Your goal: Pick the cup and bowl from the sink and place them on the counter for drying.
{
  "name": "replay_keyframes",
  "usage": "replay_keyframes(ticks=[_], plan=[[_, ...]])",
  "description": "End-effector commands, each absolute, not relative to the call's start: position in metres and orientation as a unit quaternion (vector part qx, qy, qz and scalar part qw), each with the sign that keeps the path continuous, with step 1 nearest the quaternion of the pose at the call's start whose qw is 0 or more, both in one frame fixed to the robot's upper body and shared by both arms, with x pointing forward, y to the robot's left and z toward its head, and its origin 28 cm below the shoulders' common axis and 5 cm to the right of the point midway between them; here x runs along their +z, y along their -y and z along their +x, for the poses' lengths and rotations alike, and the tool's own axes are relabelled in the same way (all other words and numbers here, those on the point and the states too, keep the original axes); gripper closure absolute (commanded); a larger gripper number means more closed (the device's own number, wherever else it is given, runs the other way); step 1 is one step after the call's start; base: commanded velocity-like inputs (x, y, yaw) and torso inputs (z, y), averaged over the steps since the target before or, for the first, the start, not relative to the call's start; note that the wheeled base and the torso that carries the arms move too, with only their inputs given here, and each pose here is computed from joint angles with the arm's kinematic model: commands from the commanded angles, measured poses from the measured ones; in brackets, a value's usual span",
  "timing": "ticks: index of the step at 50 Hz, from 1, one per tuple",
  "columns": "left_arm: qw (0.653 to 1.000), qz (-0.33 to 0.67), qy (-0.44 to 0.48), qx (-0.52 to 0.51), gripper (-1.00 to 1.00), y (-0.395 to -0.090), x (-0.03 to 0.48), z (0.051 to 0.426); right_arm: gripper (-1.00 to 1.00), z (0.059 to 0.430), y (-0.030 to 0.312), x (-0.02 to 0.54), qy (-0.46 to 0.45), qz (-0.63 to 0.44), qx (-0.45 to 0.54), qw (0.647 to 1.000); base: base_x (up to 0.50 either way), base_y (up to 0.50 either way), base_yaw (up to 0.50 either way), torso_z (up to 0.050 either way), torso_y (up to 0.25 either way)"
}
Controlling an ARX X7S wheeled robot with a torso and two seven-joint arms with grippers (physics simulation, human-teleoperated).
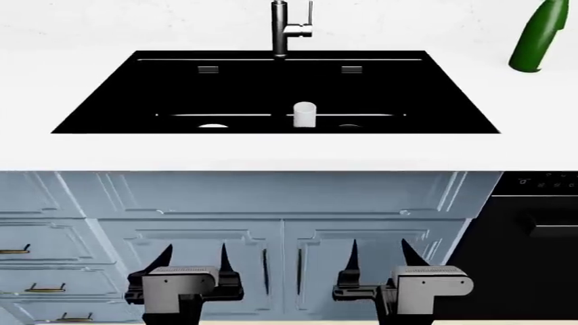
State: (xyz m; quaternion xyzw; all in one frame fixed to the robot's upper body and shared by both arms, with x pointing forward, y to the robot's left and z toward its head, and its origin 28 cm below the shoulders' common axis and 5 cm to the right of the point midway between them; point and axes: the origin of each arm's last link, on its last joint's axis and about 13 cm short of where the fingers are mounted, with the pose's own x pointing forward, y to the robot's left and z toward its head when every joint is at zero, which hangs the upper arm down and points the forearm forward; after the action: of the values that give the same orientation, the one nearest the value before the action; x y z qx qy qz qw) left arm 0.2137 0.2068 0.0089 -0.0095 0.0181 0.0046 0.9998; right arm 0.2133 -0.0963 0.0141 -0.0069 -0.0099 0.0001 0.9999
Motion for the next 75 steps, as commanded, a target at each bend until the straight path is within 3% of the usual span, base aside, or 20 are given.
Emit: replay_keyframes(ticks=[1, 8, 40, 75], plan=[[1.0, -0.006, -0.028, 0.007, -1.0, -0.2078, 0.0078, 0.2133, -1.0, 0.213, 0.0966, 0.0145, 0.013, -0.004, 0.0, 1.0, 0.0, 0.5, 0.0, 0.0, 0.0], [1.0, -0.009, -0.025, 0.013, -1.0, -0.2101, 0.0082, 0.2119, -1.0, 0.2126, 0.0959, 0.0139, 0.011, -0.017, -0.003, 1.0, 0.0, 0.43, 0.0, 0.0, 0.0], [1.0, 0.007, -0.011, 0.014, -1.0, -0.2087, 0.0095, 0.2134, -1.0, 0.2123, 0.0967, 0.014, 0.011, -0.001, -0.008, 1.0, 0.0, 0.0, 0.0, 0.001, 0.0], [1.0, 0.013, -0.002, 0.008, -1.0, -0.2095, 0.0095, 0.2126, -1.0, 0.2129, 0.0972, 0.0134, 0.009, 0.002, -0.012, 1.0, 0.0, 0.0, 0.0, 0.049, 0.0]])
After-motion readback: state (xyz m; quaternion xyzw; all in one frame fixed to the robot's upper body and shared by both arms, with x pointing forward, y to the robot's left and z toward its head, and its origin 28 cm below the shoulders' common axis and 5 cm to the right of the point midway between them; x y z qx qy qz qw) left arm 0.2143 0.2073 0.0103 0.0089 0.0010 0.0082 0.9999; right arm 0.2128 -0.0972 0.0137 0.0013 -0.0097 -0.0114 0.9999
